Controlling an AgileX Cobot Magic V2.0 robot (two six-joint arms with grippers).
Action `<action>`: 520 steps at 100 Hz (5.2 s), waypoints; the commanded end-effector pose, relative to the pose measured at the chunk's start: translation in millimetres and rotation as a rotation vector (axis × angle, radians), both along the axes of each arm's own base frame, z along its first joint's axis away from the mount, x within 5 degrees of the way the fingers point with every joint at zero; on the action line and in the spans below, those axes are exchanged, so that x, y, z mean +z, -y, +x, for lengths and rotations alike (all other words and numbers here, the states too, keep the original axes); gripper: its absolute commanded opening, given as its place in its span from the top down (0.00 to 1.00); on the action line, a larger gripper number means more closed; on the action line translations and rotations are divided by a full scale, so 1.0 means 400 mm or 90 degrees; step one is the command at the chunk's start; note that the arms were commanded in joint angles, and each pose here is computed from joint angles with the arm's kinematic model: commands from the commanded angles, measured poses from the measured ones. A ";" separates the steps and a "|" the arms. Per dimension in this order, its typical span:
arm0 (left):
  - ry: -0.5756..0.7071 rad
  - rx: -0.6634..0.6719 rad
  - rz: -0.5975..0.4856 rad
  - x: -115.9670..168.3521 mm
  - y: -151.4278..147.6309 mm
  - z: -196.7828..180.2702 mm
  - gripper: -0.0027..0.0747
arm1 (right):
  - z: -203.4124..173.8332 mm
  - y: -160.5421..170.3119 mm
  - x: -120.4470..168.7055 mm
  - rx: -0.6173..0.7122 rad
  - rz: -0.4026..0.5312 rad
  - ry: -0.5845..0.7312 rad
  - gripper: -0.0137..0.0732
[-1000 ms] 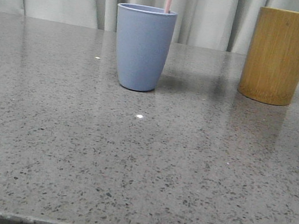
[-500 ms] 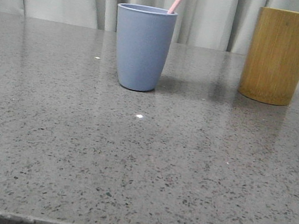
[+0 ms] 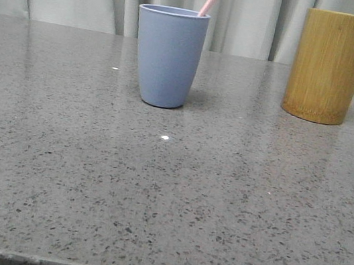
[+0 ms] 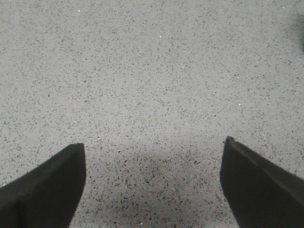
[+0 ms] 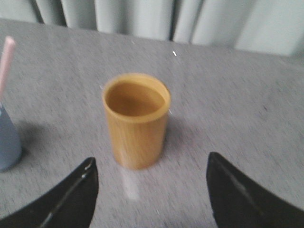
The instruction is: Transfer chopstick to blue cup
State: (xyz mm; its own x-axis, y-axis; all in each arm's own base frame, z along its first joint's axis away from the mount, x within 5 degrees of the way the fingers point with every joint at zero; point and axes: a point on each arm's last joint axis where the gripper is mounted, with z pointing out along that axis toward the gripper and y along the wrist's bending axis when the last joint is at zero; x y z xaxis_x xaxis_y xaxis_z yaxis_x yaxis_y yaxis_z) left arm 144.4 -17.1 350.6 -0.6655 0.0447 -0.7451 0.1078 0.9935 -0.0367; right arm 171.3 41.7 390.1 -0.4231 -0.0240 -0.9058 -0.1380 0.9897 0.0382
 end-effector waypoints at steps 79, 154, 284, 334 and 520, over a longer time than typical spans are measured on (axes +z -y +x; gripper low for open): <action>0.055 0.006 -0.016 0.032 0.001 0.005 0.74 | -0.142 0.061 -0.021 -0.036 -0.012 -0.004 0.93; 0.057 0.003 -0.013 0.032 0.001 0.006 0.99 | -0.142 0.061 -0.022 -0.037 -0.012 -0.005 0.92; 0.506 0.014 -0.012 -0.343 -0.031 -0.231 0.99 | -0.141 0.061 -0.022 -0.036 -0.012 -0.005 0.92; 0.508 0.013 -0.013 -0.358 -0.030 -0.227 0.99 | -0.141 0.061 -0.022 -0.036 -0.012 -0.005 0.92; 0.508 0.013 -0.013 -0.358 -0.030 -0.227 0.99 | -0.314 0.101 -0.370 -0.075 0.028 0.342 0.92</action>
State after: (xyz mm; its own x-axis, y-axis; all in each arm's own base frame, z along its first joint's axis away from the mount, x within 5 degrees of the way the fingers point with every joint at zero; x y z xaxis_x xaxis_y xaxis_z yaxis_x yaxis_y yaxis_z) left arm 55.8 -5.1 200.9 -0.0390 0.0394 -0.9985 0.0949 0.9949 0.0355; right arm 48.0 1.3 230.7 -0.0495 0.0460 -0.9977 -0.0344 0.9983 0.0477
